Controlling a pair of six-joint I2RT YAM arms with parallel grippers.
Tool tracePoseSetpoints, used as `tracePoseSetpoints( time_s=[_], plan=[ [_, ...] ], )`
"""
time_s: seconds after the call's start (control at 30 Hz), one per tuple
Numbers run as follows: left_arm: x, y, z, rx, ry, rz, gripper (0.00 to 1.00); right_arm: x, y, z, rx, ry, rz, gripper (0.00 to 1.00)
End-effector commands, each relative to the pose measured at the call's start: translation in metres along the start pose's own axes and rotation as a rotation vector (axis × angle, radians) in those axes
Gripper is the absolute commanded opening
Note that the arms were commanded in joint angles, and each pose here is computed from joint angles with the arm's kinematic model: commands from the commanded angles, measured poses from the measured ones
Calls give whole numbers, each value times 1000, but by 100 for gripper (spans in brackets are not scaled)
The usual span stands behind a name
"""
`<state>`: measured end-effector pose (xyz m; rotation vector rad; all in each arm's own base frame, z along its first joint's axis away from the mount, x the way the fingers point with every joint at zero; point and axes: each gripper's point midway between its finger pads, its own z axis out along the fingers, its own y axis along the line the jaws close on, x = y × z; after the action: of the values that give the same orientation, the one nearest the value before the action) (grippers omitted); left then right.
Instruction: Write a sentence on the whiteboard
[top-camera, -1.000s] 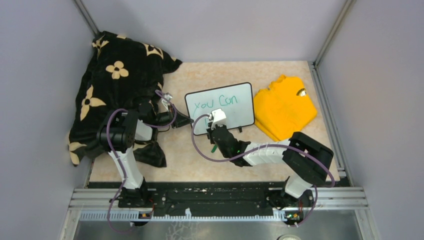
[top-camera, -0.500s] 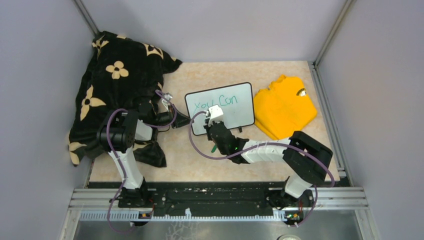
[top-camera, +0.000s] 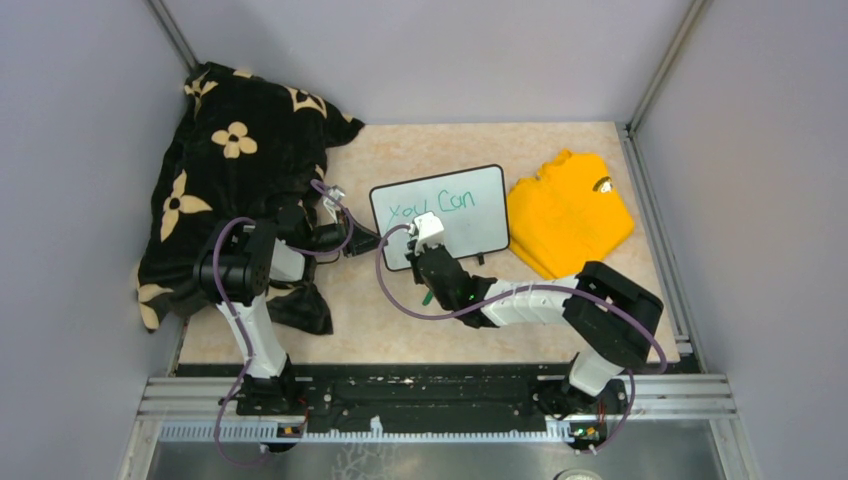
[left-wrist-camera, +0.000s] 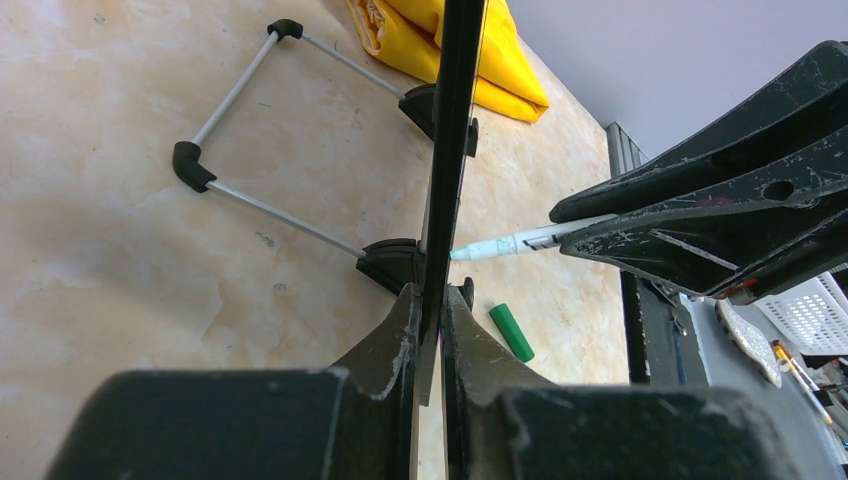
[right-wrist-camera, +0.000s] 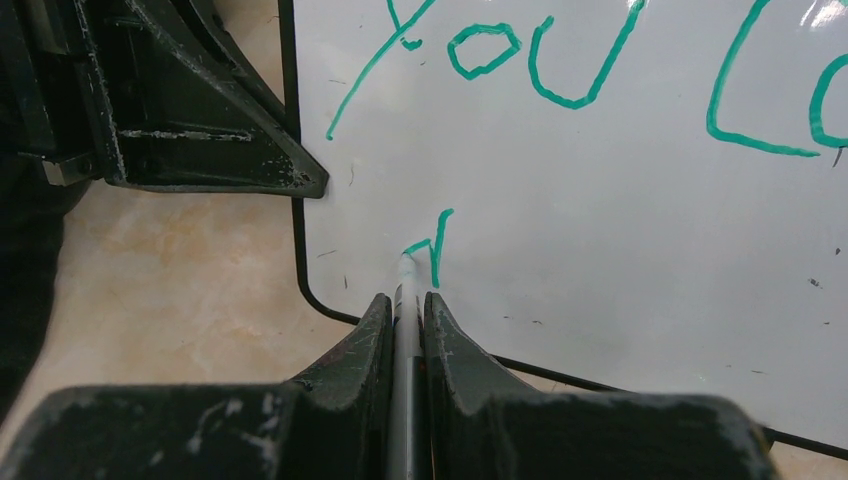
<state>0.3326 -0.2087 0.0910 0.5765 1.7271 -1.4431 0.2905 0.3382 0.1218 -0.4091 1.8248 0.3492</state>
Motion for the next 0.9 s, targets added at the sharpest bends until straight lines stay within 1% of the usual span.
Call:
tracePoseSetpoints(
  time_s=[0.0, 0.17, 0.33, 0.87],
  plan=[
    [14, 1, 4, -10, 35, -55, 0, 3, 1, 1, 2, 10, 13, 0],
    [13, 2, 4, -10, 35, -53, 0, 13, -7, -4, 17, 29, 2, 0],
    [14, 1, 4, -8, 36, -52, 0, 13, -10, -6, 27, 29, -5, 0],
    [16, 1, 5, -11, 42, -55, 0, -7, -30, -6, 87, -7, 1, 0]
  ],
)
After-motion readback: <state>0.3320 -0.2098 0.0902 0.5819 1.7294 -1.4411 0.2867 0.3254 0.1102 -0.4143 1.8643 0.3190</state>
